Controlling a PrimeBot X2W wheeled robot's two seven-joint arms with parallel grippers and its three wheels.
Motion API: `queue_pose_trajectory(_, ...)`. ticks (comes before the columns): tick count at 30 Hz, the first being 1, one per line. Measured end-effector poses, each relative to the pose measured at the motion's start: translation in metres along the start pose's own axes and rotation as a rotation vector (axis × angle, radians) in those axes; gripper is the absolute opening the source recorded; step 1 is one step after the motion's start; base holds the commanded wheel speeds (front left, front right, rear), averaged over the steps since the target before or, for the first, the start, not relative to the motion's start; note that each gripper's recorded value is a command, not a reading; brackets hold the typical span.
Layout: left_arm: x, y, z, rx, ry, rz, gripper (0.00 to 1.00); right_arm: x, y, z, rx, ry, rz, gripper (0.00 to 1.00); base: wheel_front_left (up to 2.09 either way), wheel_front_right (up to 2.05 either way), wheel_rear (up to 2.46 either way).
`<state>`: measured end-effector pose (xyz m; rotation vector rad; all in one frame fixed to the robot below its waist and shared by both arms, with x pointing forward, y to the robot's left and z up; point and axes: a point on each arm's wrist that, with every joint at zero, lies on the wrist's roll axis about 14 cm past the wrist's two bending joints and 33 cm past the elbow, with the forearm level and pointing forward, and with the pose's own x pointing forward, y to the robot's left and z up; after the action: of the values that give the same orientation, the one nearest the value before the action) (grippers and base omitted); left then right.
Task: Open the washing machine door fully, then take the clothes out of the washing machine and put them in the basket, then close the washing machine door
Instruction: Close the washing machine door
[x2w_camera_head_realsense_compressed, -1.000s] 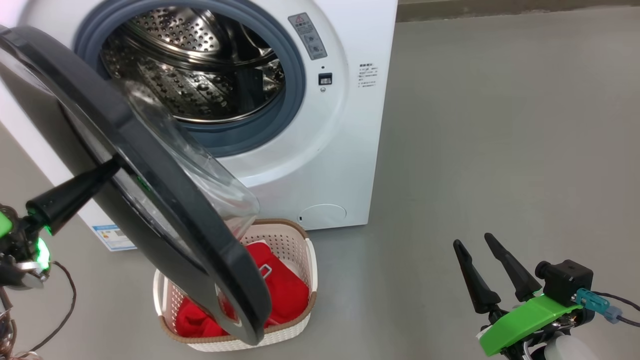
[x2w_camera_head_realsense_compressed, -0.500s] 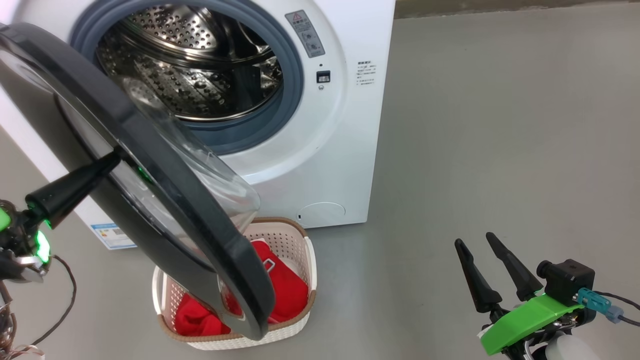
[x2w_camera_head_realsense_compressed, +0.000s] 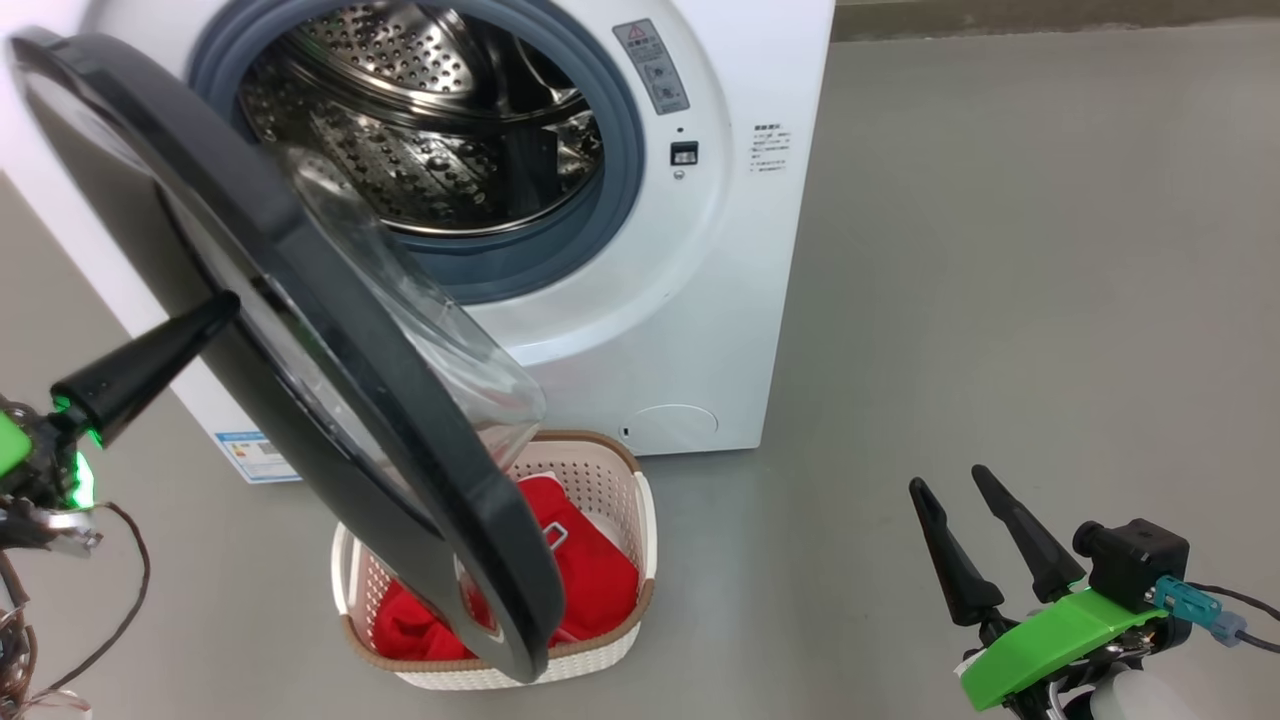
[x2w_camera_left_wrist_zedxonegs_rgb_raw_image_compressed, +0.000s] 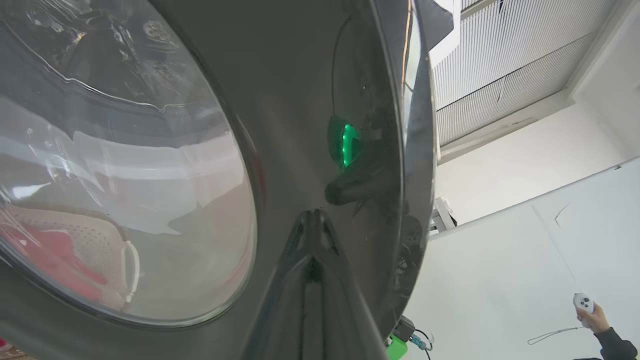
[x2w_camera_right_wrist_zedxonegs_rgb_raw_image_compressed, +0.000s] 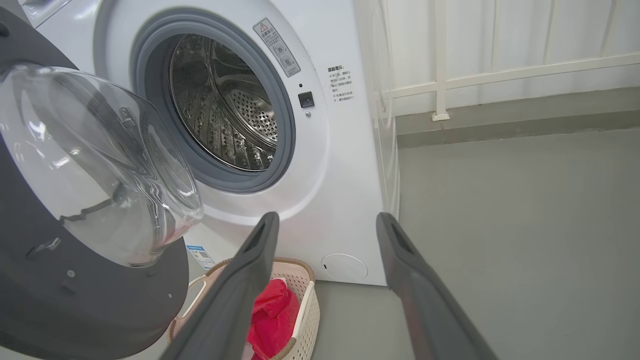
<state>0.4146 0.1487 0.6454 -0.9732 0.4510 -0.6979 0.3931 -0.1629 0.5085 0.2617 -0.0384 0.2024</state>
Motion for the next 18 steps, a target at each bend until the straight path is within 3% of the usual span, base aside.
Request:
queue_pose_trajectory(3, -0.005, -0.002, 0.002, 0.048, -0.026, 0.002, 0.00, 0.001, 0.003, 0.001, 0.000, -0.002, 0.008, 1.00, 0.00, 0.00, 0.00)
queue_pose_trajectory(4, -0.007, -0.003, 0.001, 0.059, -0.032, 0.000, 0.04, 0.002, 0.004, 0.001, 0.000, -0.003, 0.011, 1.00, 0.00, 0.00, 0.00)
queue_pose_trajectory(8, -0.015, 0.004, -0.004, 0.081, -0.053, 0.023, 0.45, 0.003, 0.006, 0.003, -0.002, -0.008, 0.019, 1.00, 0.00, 0.00, 0.00)
queue_pose_trajectory(9, -0.017, 0.006, -0.004, 0.090, -0.062, 0.032, 0.65, 0.003, 0.007, 0.003, -0.002, -0.009, 0.021, 1.00, 0.00, 0.00, 0.00)
queue_pose_trajectory(10, -0.019, 0.007, -0.005, 0.103, -0.071, 0.040, 0.96, 0.003, 0.008, 0.004, -0.002, -0.010, 0.023, 1.00, 0.00, 0.00, 0.00)
queue_pose_trajectory(11, -0.021, 0.009, -0.006, 0.126, -0.078, 0.051, 1.00, 0.003, 0.008, 0.004, -0.002, -0.010, 0.024, 1.00, 0.00, 0.00, 0.00)
queue_pose_trajectory(18, -0.031, 0.021, -0.013, 0.217, -0.160, 0.112, 1.00, 0.003, 0.008, 0.004, -0.002, -0.010, 0.025, 1.00, 0.00, 0.00, 0.00)
